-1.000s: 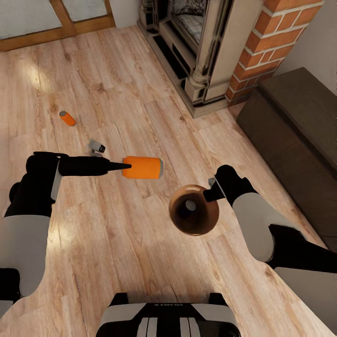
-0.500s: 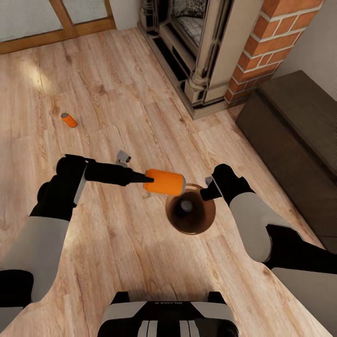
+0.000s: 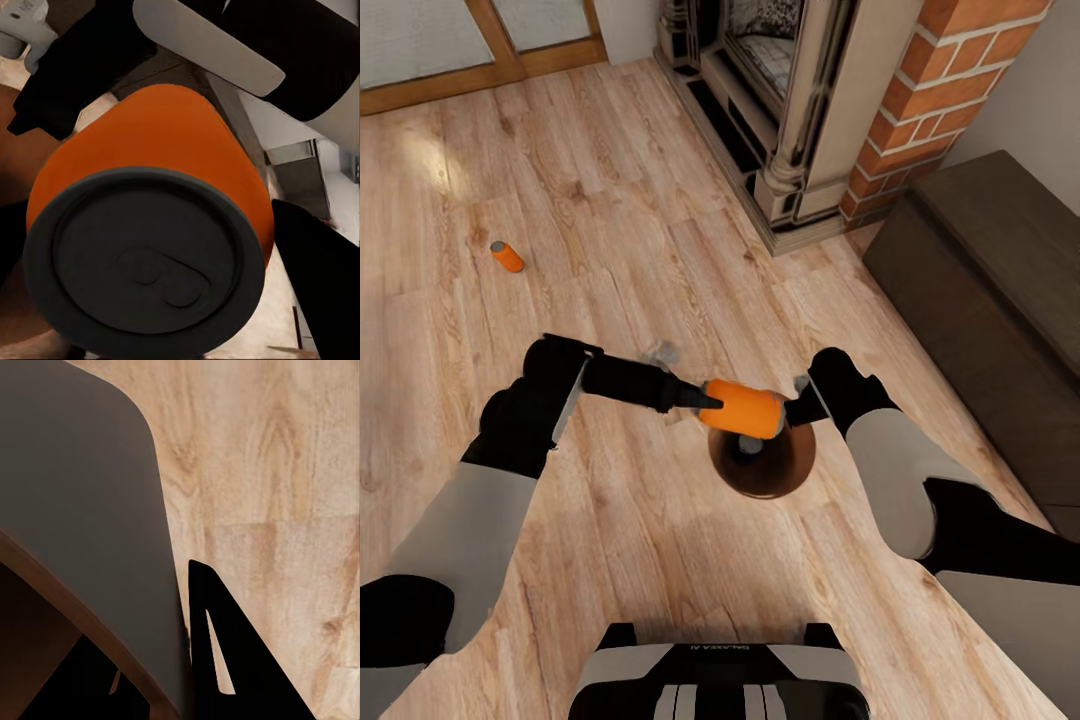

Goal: Put the three can of soda from the living room inside the tash can in the kitchen.

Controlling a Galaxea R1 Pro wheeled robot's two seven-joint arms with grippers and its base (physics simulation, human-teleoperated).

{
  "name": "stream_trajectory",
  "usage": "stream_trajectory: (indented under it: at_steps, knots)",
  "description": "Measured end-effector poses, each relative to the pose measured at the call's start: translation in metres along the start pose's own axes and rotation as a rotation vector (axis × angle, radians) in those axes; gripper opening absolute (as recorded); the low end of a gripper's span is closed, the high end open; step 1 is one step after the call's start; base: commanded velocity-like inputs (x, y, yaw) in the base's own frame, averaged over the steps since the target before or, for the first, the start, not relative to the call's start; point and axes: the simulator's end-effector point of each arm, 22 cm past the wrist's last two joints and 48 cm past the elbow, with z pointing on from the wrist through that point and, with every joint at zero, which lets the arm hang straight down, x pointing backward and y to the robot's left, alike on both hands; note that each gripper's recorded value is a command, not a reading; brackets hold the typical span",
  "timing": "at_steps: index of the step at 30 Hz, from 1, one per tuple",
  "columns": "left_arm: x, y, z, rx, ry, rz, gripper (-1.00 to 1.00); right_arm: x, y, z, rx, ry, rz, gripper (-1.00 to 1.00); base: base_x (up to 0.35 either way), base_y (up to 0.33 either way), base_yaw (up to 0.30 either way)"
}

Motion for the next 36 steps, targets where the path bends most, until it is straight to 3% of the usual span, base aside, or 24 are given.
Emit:
stream_trajectory:
  at_steps: [4,11,19,22,25,36]
  knots:
    - [0.006,0.009,0.014,-0.057,0.033,0.012,-1.0,-0.003,0.004,-0.002,-0.008,-0.006,0.001,-1.0,0.0,0.0,0.0]
    - [0.029,0.042,0.031,-0.219,0.114,0.031,-1.0,-0.014,0.004,-0.01,0.0,-0.029,-0.006,-1.0,0.0,0.0,0.0]
    - [0.048,0.06,0.039,-0.311,0.171,0.046,-1.0,-0.029,0.005,-0.021,0.009,-0.068,-0.011,-1.0,0.0,0.0,0.0]
    - [0.058,0.069,0.042,-0.353,0.191,0.047,-1.0,-0.036,0.018,-0.025,-0.047,-0.085,0.015,-1.0,0.0,0.0,0.0]
    - [0.061,0.074,0.044,-0.378,0.197,0.048,-1.0,-0.042,0.026,-0.029,-0.087,-0.1,0.035,-1.0,0.0,0.0,0.0]
    - [0.052,0.085,0.059,-0.48,0.186,0.072,-1.0,-0.047,0.028,-0.033,-0.094,-0.109,0.035,-1.0,0.0,0.0,0.0]
